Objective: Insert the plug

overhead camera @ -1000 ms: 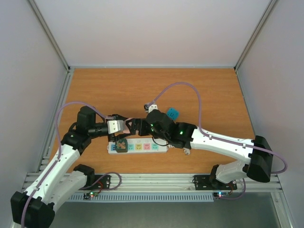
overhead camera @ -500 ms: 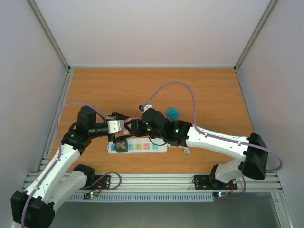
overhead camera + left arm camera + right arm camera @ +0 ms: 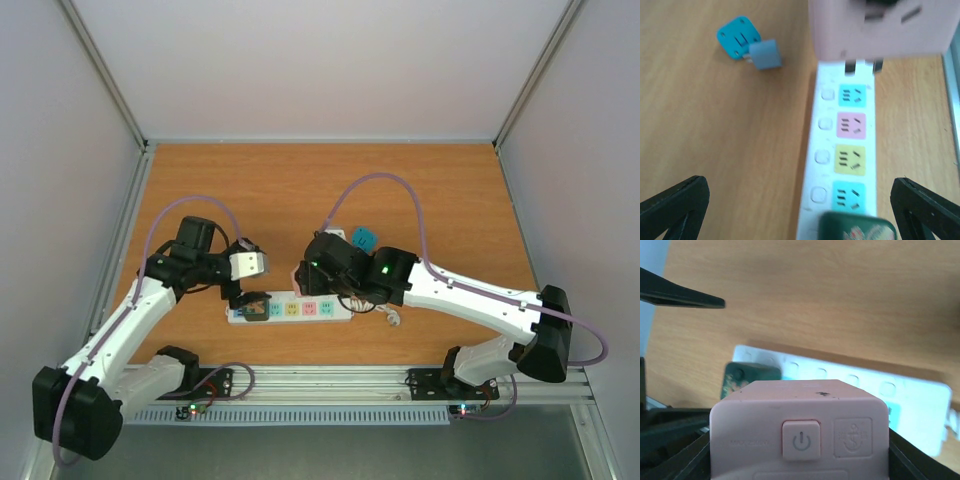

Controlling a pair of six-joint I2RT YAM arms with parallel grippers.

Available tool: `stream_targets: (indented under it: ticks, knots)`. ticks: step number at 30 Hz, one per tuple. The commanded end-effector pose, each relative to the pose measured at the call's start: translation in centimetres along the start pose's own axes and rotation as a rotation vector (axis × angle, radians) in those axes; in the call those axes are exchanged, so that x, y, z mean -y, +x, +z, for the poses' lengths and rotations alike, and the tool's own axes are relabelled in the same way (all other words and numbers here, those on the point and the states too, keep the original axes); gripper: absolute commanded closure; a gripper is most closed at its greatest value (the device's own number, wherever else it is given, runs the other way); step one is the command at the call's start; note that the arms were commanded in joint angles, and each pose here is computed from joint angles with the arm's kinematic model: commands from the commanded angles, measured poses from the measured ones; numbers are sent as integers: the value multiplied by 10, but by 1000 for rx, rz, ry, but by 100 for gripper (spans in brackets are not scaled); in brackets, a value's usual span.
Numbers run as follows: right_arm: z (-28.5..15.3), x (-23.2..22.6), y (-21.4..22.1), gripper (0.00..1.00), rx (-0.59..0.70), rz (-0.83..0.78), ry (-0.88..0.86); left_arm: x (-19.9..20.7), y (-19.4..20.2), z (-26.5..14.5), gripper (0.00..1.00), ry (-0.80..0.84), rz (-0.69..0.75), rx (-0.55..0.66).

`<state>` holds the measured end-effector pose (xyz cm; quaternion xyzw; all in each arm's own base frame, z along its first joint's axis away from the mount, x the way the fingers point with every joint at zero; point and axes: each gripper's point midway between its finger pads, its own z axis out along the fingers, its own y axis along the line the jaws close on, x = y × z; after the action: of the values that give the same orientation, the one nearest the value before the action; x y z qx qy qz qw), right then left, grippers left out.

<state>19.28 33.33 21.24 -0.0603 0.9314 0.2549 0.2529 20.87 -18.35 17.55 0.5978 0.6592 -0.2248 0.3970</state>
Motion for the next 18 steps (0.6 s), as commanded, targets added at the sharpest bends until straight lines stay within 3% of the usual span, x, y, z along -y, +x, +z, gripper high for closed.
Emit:
stream_targets:
  ticks: [1, 8, 18]
  knots:
    - [-16, 21, 20, 99, -81, -6, 64, 13, 20, -5, 0, 64, -9, -89]
    - [-4, 55, 39, 99, -138, 11, 222, -1, 25, -7, 0, 5, -39, -110]
    - [21, 92, 44, 99, -84, 100, 436, -2, 31, -6, 0, -13, -46, -132]
